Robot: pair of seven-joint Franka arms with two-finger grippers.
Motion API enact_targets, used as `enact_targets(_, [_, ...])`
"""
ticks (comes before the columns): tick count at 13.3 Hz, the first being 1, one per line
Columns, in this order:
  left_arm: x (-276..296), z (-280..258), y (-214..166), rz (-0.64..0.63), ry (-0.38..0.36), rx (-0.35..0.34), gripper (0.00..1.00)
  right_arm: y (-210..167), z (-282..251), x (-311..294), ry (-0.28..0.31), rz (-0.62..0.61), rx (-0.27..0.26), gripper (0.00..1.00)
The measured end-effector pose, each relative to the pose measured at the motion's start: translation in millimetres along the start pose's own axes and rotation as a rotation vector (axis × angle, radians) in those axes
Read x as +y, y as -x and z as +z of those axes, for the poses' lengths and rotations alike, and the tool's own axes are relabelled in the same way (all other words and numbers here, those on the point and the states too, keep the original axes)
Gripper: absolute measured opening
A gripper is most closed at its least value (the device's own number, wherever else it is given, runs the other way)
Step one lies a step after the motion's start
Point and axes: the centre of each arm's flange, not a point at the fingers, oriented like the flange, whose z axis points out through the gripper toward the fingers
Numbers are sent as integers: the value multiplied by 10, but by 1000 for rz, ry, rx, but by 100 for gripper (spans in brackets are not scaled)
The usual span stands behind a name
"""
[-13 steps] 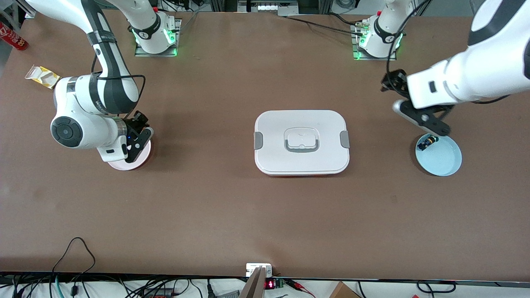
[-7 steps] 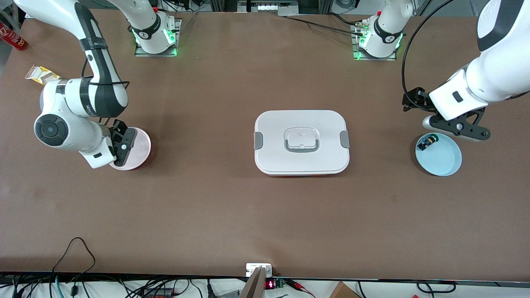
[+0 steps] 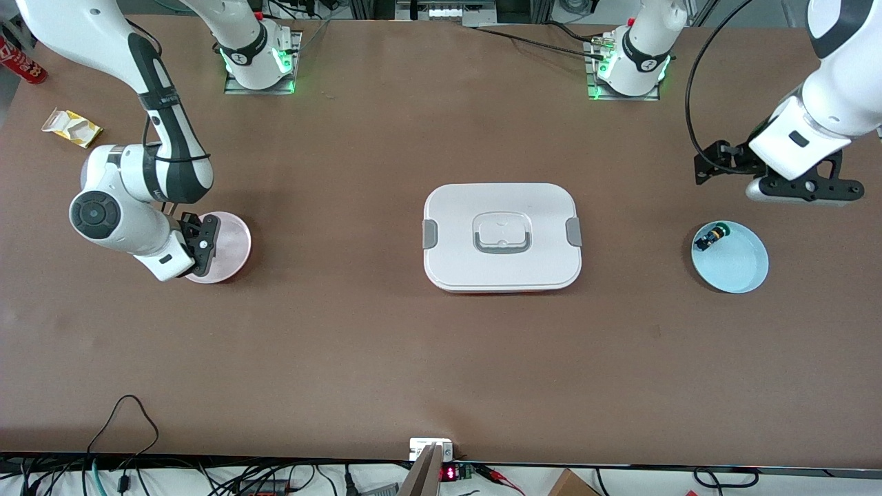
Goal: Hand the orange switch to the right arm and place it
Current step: 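Lower the switch onto the white plate with the right gripper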
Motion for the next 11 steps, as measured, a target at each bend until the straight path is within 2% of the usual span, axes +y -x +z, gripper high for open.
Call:
enact_targets(7, [-73, 13, 18, -13, 1, -5, 100, 7, 651, -311, 44, -11, 26, 45])
enact_targets(11, [-230, 27, 33, -42, 3, -24, 100, 13, 673, -347, 53, -11, 30, 45])
